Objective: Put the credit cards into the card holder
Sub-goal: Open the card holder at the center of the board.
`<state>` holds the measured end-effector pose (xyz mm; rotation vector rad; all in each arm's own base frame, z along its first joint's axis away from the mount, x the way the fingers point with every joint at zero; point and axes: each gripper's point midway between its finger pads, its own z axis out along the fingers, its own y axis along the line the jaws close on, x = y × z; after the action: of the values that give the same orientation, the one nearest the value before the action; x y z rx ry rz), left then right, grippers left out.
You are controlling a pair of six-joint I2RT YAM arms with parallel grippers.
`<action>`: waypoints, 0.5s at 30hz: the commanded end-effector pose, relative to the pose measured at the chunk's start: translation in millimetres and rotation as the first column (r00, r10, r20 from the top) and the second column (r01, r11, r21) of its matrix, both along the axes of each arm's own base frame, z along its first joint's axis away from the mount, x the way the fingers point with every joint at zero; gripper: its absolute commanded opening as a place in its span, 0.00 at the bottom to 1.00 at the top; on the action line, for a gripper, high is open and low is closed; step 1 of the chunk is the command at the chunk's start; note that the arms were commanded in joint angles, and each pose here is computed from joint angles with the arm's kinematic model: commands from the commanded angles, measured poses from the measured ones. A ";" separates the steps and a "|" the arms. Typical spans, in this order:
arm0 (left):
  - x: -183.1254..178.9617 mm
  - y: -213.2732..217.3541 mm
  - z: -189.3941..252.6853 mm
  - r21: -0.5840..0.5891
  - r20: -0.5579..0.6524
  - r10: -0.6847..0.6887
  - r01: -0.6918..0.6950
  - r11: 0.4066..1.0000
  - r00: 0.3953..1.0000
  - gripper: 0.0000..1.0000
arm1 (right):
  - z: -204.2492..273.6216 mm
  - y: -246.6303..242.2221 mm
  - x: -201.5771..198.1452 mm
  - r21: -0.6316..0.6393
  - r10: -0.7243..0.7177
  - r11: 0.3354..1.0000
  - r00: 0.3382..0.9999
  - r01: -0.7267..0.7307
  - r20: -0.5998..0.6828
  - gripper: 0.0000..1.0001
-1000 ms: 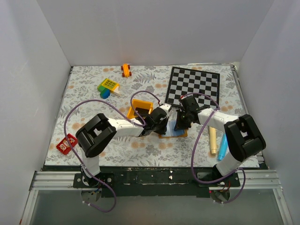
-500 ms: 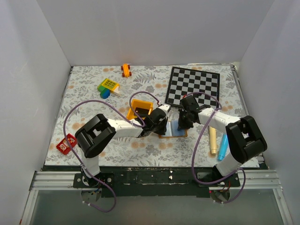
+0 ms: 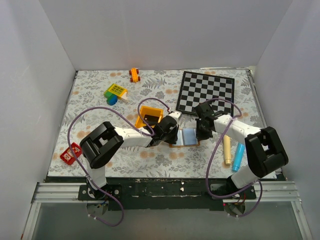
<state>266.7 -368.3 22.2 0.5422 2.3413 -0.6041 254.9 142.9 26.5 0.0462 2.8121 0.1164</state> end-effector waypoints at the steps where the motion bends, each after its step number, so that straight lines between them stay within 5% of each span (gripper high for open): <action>1: -14.8 22.5 -18.9 0.101 -0.059 -0.011 0.017 0.995 0.998 0.00 | 46.7 6.4 17.1 0.055 0.028 0.998 0.990 -0.036 0.139 0.01; 8: -11.9 17.9 -13.2 0.087 -0.051 -0.012 0.016 0.996 0.999 0.00 | 101.3 42.1 31.6 0.262 0.061 0.952 0.938 -0.157 0.340 0.01; 15: -11.2 17.4 -11.3 0.084 -0.050 -0.009 0.013 0.996 0.999 0.00 | 66.5 80.3 26.7 0.404 0.125 0.893 0.971 -0.199 0.204 0.01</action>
<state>266.4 -368.7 22.9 0.5500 2.3433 -0.6041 279.1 195.2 101.0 -0.0702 2.5460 0.5523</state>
